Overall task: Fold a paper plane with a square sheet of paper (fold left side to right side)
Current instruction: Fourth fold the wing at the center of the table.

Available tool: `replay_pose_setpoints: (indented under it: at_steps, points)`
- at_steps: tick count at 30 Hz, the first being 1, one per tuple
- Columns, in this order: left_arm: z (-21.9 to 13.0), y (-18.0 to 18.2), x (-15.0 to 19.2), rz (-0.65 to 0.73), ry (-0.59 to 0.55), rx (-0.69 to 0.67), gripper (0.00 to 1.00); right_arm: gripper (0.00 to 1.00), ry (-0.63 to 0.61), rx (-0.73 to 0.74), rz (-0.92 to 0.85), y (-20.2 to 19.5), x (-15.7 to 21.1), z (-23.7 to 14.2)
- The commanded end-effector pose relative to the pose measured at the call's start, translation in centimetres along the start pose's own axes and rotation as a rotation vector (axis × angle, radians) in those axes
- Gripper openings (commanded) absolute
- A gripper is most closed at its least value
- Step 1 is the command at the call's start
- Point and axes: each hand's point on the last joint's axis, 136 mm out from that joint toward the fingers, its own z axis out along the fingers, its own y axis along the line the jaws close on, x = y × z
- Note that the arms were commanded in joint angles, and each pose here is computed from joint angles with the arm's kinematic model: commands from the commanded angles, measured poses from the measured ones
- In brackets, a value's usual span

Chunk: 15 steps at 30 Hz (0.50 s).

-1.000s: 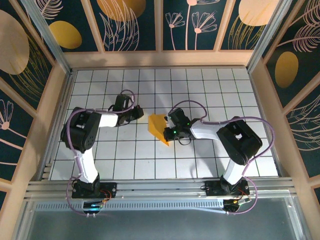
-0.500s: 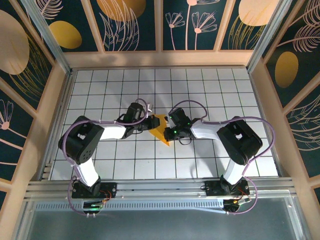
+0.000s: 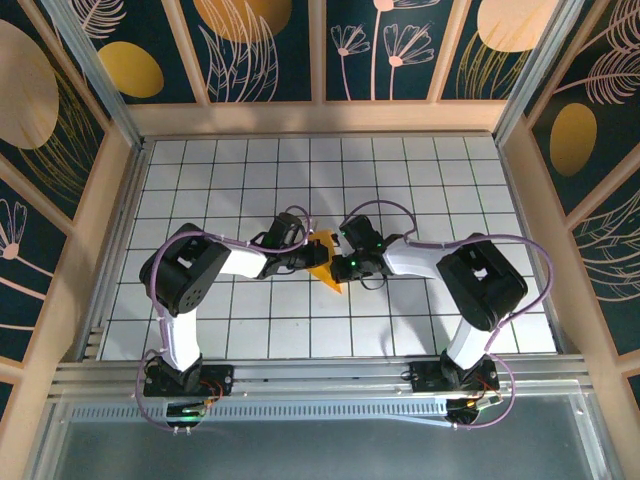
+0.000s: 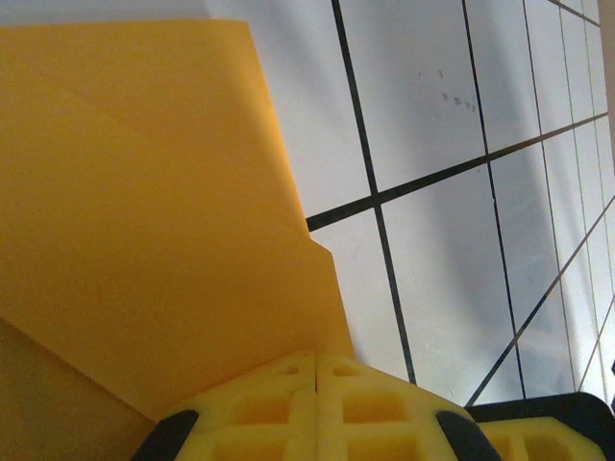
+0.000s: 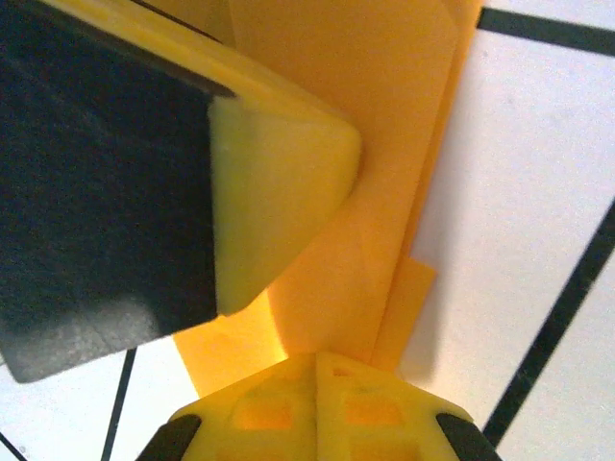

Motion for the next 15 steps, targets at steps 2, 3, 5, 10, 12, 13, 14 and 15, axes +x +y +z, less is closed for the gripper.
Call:
replay_pose_setpoints:
  at_steps: [2,3,5,10,12,13,14,15]
  points:
    - [0.4,3.9,2.0,-0.063,0.044,-0.137,0.00,0.00,0.023,-0.024,0.037,0.8,-0.2,-2.3]
    - [0.3,4.1,2.1,-0.064,0.043,-0.142,0.00,0.00,0.003,-0.039,0.036,1.2,-0.7,-2.8]
    - [0.2,4.2,2.2,-0.065,0.045,-0.147,0.00,0.00,-0.025,-0.080,0.040,1.9,-1.2,-3.8]
    - [0.1,4.2,2.3,-0.063,0.044,-0.147,0.00,0.00,0.018,-0.212,0.061,3.3,1.0,-4.1]
    - [0.1,4.2,2.2,-0.061,0.042,-0.146,0.00,0.00,0.028,-0.264,0.085,3.6,1.9,-3.7]
    - [0.1,4.2,2.2,-0.061,0.040,-0.146,0.00,0.00,0.029,-0.288,0.098,3.8,2.1,-3.5]
    - [0.1,4.2,2.1,-0.061,0.038,-0.146,0.00,0.00,0.029,-0.303,0.101,4.0,2.2,-3.4]
    - [0.1,4.2,2.1,-0.060,0.038,-0.146,0.00,0.00,0.028,-0.306,0.108,4.0,2.2,-3.1]
